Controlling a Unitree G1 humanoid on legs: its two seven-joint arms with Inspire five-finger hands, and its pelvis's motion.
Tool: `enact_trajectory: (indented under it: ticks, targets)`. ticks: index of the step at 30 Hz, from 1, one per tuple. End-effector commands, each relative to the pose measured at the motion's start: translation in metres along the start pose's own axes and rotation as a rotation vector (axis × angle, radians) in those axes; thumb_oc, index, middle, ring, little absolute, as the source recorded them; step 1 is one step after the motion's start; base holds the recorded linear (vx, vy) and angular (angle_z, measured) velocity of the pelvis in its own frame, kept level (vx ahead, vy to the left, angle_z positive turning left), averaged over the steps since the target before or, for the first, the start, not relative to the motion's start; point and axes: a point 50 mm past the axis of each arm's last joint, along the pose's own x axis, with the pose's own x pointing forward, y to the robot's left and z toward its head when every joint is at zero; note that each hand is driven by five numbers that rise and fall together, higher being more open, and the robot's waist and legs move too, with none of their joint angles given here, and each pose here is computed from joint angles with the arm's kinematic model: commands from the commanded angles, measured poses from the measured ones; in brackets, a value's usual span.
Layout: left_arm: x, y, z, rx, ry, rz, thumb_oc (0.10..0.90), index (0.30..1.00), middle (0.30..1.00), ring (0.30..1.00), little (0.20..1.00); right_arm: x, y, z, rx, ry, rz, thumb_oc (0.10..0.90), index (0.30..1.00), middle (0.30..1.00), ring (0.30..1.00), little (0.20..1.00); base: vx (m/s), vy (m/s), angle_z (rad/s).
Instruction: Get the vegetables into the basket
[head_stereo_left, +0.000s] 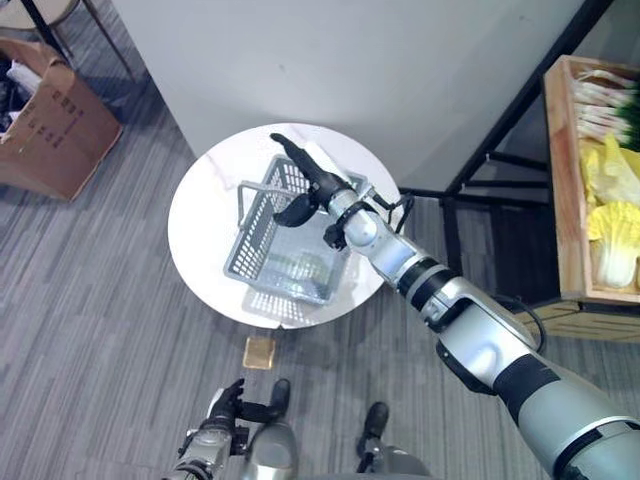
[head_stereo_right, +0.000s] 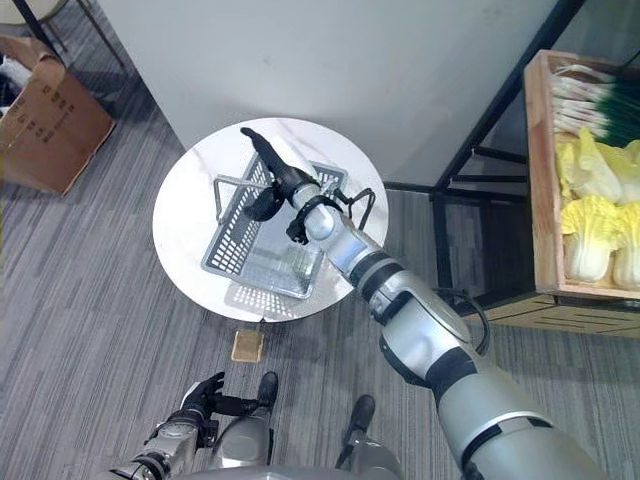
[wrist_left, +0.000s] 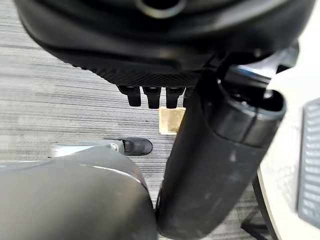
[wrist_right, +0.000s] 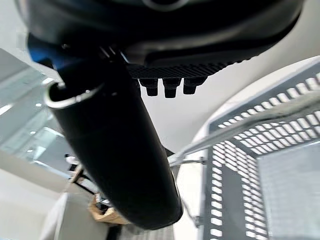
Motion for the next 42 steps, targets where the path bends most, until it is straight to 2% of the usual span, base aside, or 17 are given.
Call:
enact_trajectory:
  ticks: [1,9,17,18,19,33,37,42]
  targets:
    - [0.002,-0.002,0.004,0.092,-0.008,-0.012,0.900,1.000,1.000,1.000,1.000,0.022,-0.041,0.081,-0.074,-0.239,-0.142,0.900,1.000,1.000,1.000,1.000,0.01,0.053,0.03]
    - [0.002,-0.004,0.007,0.102,-0.021,-0.019,0.900,1.000,1.000,1.000,1.000,0.023,-0.048,0.061,-0.121,-0.157,-0.158,0.900,1.000,1.000,1.000,1.000,-0.01,0.027,0.06]
    - [0.003,-0.006,0.013,0.082,-0.039,-0.014,0.900,1.000,1.000,1.000,1.000,0.018,-0.072,0.032,-0.285,-0.079,-0.186,0.900,1.000,1.000,1.000,1.000,-0.01,0.014,0.06]
    - [0.003,-0.007,0.014,0.084,-0.044,-0.018,0.900,1.000,1.000,1.000,1.000,0.016,-0.079,0.024,-0.308,-0.056,-0.206,0.439,0.355,0.355,0.355,0.355,0.00,0.014,0.04]
    - [0.003,-0.011,0.012,0.090,-0.038,-0.035,0.900,1.000,1.000,1.000,1.000,0.014,-0.081,0.016,-0.311,-0.035,-0.202,0.400,0.300,0.300,0.300,0.300,0.00,0.014,0.04]
    - [0.002,-0.008,0.005,0.098,-0.015,-0.034,0.900,1.000,1.000,1.000,1.000,0.009,-0.053,0.002,-0.346,-0.037,-0.086,0.400,0.300,0.300,0.300,0.300,0.00,0.002,0.00]
    - [0.000,-0.001,-0.007,0.119,0.034,-0.016,0.900,1.000,1.000,1.000,1.000,0.002,-0.039,0.024,-0.396,-0.222,-0.037,0.400,0.300,0.300,0.300,0.300,0.00,-0.003,-0.02]
    - [-0.002,0.002,-0.018,0.115,0.074,-0.012,0.900,1.000,1.000,1.000,1.000,-0.012,-0.030,0.047,-0.354,-0.382,0.007,0.400,0.300,0.300,0.300,0.300,0.02,-0.017,-0.20]
